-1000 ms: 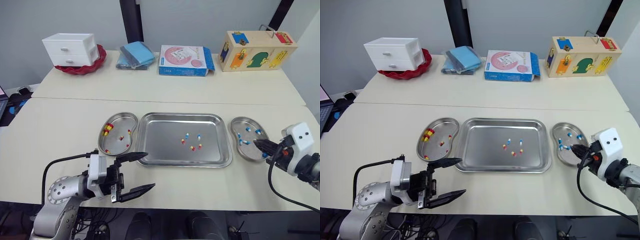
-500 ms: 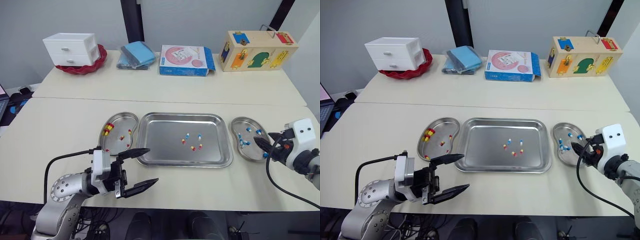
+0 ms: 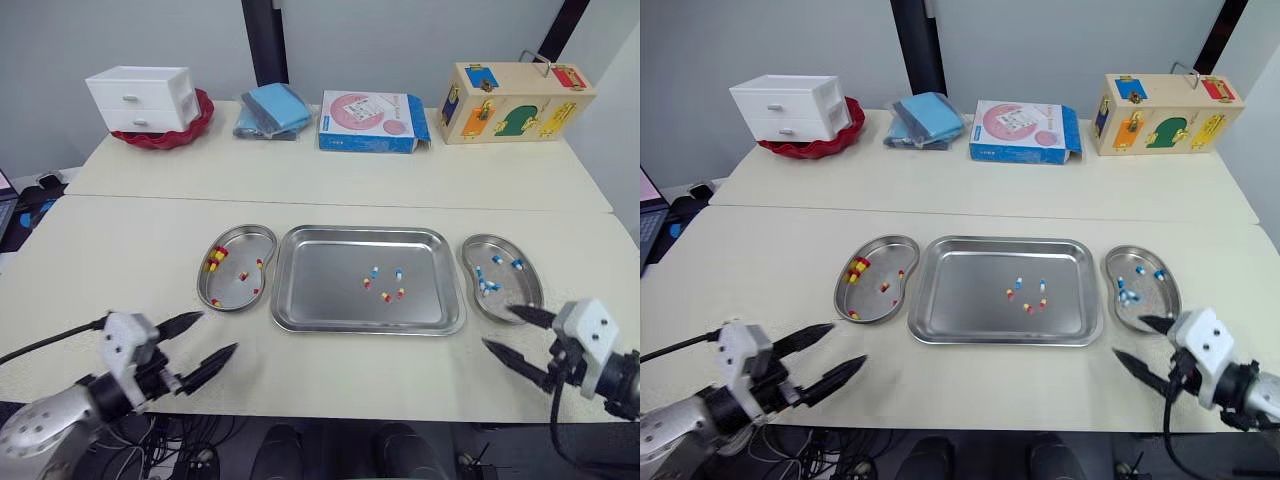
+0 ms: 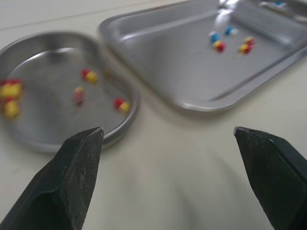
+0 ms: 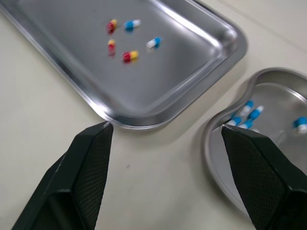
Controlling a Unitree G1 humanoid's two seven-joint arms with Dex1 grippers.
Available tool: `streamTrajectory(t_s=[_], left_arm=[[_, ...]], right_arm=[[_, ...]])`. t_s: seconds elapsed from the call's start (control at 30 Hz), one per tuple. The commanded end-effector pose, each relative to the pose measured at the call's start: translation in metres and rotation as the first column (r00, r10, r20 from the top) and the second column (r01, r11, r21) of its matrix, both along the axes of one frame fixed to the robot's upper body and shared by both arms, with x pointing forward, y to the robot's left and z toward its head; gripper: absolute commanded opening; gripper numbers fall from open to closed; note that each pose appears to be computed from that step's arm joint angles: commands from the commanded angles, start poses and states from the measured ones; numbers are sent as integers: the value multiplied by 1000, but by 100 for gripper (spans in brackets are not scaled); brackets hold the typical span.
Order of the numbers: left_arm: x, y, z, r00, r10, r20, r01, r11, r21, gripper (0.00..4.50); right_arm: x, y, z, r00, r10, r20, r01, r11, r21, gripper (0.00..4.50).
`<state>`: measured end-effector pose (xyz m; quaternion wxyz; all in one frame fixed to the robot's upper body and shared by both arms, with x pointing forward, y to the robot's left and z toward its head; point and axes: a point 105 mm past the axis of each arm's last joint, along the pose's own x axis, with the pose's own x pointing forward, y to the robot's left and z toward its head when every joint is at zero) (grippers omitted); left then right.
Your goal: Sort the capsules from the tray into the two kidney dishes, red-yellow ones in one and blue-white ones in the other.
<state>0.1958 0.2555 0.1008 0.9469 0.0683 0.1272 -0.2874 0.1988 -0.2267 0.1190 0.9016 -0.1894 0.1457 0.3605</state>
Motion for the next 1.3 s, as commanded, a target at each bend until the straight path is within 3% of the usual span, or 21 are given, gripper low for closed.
streamTrajectory(t_s=[0.03, 0.2, 0.53, 0.87, 1.13, 1.3], left_arm=[[-14, 28, -10, 994, 66, -81, -61, 996, 66, 450], [-20, 44, -15, 990, 105, -95, -98, 992, 82, 450], [-28, 46, -29, 986, 110, -126, -101, 992, 75, 450], [-30, 34, -18, 993, 69, -96, -62, 996, 66, 450], [14, -33, 24, 987, -155, 53, 151, 986, 74, 450], [51, -72, 33, 983, -169, 74, 165, 985, 59, 450]], right_arm=[[-12, -5, 2, 998, 60, 6, -60, 998, -34, 376], [-20, -8, -11, 996, 66, -57, -67, 998, -10, 443], [-9, 11, -4, 992, 115, 43, -115, 993, 8, 443], [6, 43, 12, 979, 160, 124, -170, 982, 78, 443], [3, 46, 3, 981, 154, 117, -166, 981, 104, 443], [-3, 47, -4, 983, 146, 108, -158, 981, 113, 443]])
